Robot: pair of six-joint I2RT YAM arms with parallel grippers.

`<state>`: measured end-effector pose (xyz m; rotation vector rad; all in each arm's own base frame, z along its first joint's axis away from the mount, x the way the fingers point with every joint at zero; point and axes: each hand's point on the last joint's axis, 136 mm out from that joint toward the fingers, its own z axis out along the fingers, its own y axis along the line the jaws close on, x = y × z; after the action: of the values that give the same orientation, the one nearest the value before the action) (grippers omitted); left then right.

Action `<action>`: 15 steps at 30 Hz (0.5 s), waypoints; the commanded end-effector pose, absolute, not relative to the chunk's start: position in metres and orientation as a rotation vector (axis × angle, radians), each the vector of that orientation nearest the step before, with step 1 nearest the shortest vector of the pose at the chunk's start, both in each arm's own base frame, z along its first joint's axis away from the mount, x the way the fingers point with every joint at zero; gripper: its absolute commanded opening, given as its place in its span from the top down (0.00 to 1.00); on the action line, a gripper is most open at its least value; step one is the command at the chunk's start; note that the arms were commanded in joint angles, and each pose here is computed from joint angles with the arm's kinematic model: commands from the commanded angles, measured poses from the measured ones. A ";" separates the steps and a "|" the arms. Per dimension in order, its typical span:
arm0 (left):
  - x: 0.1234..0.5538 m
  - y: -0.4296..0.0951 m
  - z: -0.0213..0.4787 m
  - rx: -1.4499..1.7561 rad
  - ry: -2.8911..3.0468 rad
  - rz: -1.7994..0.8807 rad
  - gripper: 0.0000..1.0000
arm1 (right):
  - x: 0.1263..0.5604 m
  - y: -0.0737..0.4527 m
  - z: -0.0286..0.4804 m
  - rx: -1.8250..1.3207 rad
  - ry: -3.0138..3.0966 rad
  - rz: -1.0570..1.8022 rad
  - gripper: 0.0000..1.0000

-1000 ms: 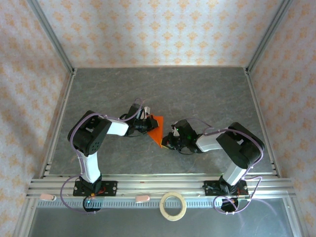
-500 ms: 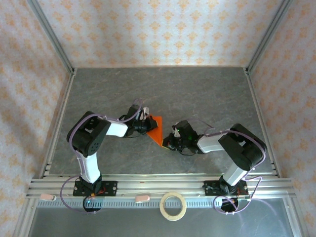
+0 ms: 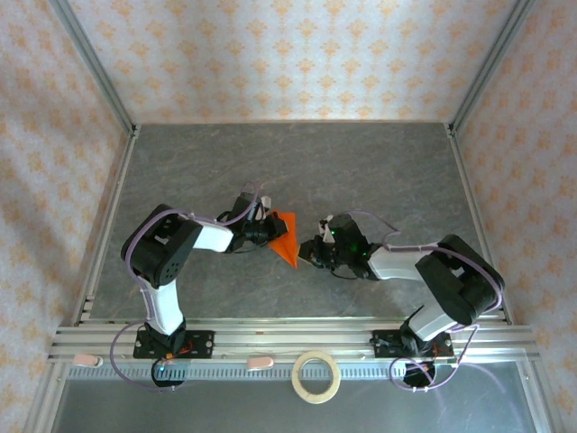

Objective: Fold a paper plane with a square sheet of paper (pick it up from the middle)

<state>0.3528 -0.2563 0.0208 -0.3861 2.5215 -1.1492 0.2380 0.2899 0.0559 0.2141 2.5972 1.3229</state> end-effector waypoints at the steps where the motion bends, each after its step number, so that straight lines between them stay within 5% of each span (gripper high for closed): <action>1: 0.332 -0.239 -0.012 -0.466 2.634 -1.017 1.00 | 0.253 0.303 0.069 0.194 2.552 1.361 0.99; 15: 0.332 -0.241 -0.012 -0.455 2.639 -1.021 1.00 | 0.263 0.334 0.046 0.085 2.687 1.253 1.00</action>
<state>0.3528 -0.2566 0.0207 -0.3865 2.5210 -1.1466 0.2689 0.3357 0.0615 0.1141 2.6202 1.3337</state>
